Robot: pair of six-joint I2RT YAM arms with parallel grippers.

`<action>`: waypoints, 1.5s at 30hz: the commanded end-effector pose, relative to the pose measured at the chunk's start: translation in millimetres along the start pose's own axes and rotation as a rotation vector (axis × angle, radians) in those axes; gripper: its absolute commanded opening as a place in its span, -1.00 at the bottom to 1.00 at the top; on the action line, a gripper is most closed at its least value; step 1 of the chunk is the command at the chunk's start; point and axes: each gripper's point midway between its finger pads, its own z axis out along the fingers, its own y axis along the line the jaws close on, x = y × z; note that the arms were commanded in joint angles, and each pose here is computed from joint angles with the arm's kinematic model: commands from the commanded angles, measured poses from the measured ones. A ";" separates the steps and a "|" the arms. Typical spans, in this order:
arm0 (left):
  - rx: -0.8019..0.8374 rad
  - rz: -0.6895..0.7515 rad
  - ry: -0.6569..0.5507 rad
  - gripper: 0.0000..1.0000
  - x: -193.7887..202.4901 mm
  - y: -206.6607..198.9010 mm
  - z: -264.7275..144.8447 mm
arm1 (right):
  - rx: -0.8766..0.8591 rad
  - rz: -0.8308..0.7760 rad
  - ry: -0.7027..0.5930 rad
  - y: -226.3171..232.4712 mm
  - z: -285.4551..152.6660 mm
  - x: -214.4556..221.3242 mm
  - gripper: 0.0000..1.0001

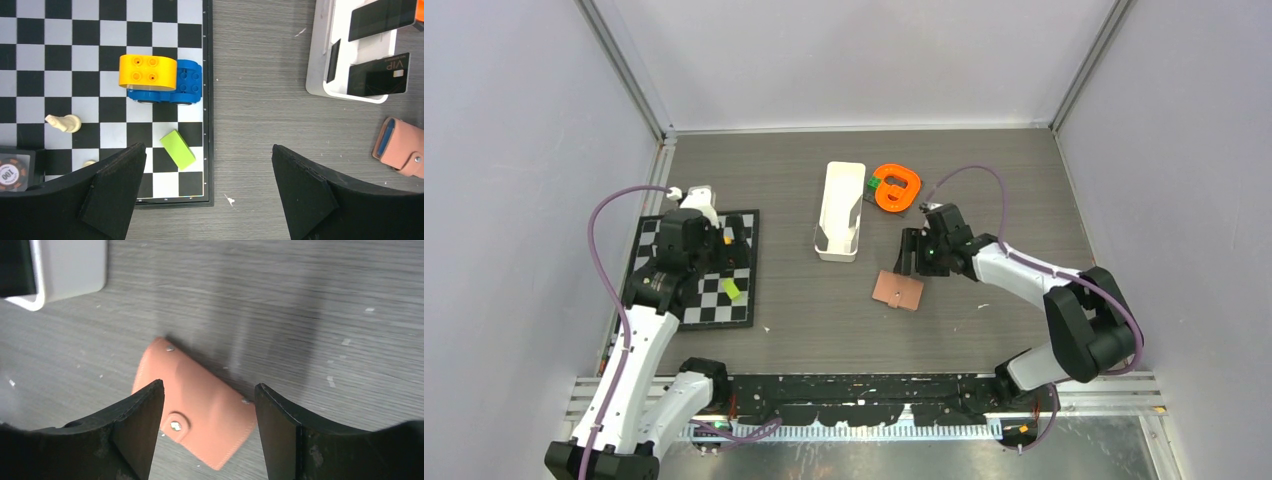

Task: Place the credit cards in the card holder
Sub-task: Pick up the card holder from the center of the board.

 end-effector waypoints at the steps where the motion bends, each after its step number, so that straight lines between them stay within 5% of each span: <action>1: 0.075 0.010 -0.028 0.99 -7.6 -12.1 -4.1 | -0.113 -0.025 -0.015 31.2 0.2 3.5 0.40; 15: 0.311 0.064 0.055 0.73 13.5 -60.0 -5.6 | -0.241 0.024 0.103 85.2 -19.7 76.5 0.32; 21: 0.542 0.111 0.214 0.54 49.6 -115.1 -16.2 | -0.247 -0.023 0.050 114.4 -24.9 102.1 0.31; 33: 0.713 -0.237 0.274 0.54 118.4 -180.4 -10.3 | -0.179 0.038 -0.036 88.5 -25.0 93.6 0.35; 45: 0.741 -0.188 0.298 0.54 145.6 -219.9 28.8 | -0.206 0.338 -0.063 60.0 -8.5 88.6 0.33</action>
